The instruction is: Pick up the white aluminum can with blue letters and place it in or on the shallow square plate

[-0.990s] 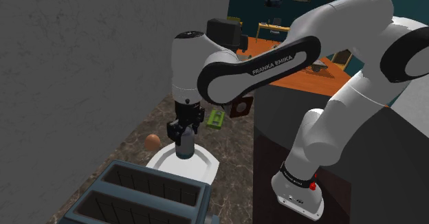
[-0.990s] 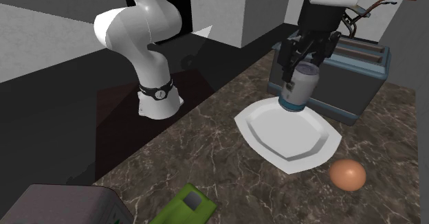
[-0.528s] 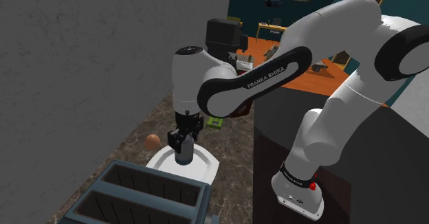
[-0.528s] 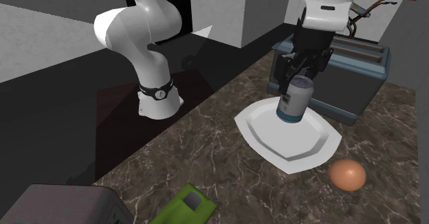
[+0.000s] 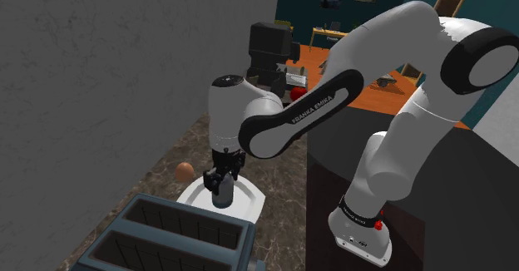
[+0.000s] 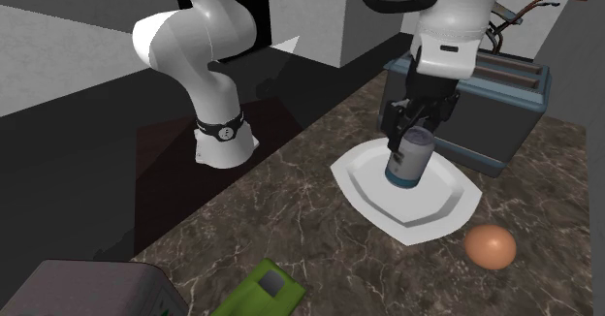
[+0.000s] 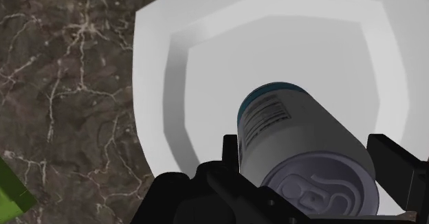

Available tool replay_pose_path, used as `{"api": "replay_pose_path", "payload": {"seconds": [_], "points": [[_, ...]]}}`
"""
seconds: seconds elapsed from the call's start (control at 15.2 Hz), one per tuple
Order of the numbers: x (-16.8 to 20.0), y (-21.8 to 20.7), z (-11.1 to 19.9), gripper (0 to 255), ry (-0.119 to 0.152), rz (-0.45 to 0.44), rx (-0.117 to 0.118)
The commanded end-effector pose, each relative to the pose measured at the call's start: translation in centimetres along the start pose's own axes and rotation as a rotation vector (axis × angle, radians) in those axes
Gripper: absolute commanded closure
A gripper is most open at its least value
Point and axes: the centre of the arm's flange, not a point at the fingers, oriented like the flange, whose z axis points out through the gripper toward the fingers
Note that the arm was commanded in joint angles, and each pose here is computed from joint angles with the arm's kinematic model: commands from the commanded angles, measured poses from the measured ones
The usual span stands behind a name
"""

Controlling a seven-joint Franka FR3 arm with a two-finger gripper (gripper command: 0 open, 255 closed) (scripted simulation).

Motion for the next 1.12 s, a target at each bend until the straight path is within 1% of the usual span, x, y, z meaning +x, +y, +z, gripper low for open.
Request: {"api": "replay_pose_path", "payload": {"seconds": [0.0, 0.4, 0.46, 0.79, 1.06], "points": [[0.0, -0.1, 0.3, 255, 0.001, 0.000, 0.001], [0.0, -0.1, 0.3, 255, 0.001, 0.000, 0.001], [0.0, -0.1, 0.3, 0, 0.001, 0.000, 0.001], [0.0, -0.1, 0.3, 0, 0.001, 0.000, 0.001], [0.0, -0.1, -4.7, 0, 0.001, 0.000, 0.001]]}}
